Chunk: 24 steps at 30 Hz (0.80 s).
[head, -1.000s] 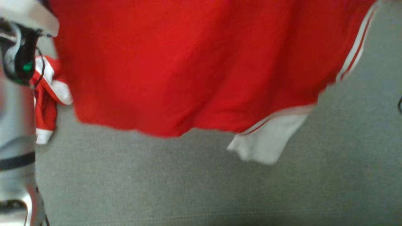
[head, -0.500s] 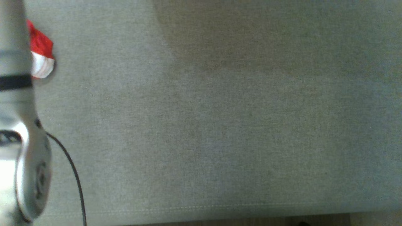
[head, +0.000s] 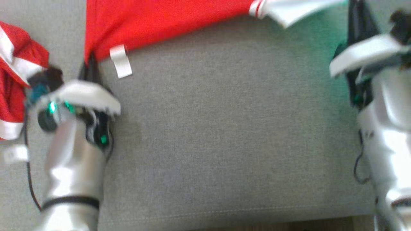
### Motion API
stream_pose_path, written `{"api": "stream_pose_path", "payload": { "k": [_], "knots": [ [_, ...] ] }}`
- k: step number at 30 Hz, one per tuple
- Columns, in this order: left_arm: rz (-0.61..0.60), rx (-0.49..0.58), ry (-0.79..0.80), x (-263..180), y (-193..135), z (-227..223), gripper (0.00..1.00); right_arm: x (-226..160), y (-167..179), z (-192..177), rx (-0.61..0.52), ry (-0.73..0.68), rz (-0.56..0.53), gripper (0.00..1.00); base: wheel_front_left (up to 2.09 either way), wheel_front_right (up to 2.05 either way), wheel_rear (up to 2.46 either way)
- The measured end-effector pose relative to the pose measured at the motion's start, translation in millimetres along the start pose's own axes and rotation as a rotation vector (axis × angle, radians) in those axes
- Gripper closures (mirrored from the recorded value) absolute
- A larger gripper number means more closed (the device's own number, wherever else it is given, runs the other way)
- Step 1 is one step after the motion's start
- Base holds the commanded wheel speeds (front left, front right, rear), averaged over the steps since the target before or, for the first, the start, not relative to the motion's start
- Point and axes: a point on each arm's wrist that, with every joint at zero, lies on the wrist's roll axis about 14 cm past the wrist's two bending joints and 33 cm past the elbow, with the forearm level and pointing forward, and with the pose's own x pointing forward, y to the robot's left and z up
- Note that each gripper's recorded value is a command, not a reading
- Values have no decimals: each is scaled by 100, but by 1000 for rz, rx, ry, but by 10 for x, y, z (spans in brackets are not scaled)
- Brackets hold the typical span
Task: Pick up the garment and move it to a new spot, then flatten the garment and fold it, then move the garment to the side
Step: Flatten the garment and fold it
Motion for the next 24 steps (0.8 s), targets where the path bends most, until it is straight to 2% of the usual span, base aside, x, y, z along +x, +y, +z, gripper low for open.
{"api": "stream_pose_path", "payload": {
  "k": [10,17,24],
  "knots": [
    [77,-55,31,-712,225,-265,100,-885,155,-316,160,106,7,100,0,0,0],
    [106,-94,6,-1003,273,-233,100,-1326,251,-266,181,125,29,100,0,0,0],
    [124,-90,-2,-1368,318,-294,100,-1928,411,-501,236,229,39,100,0,0,0]
  ]
}}
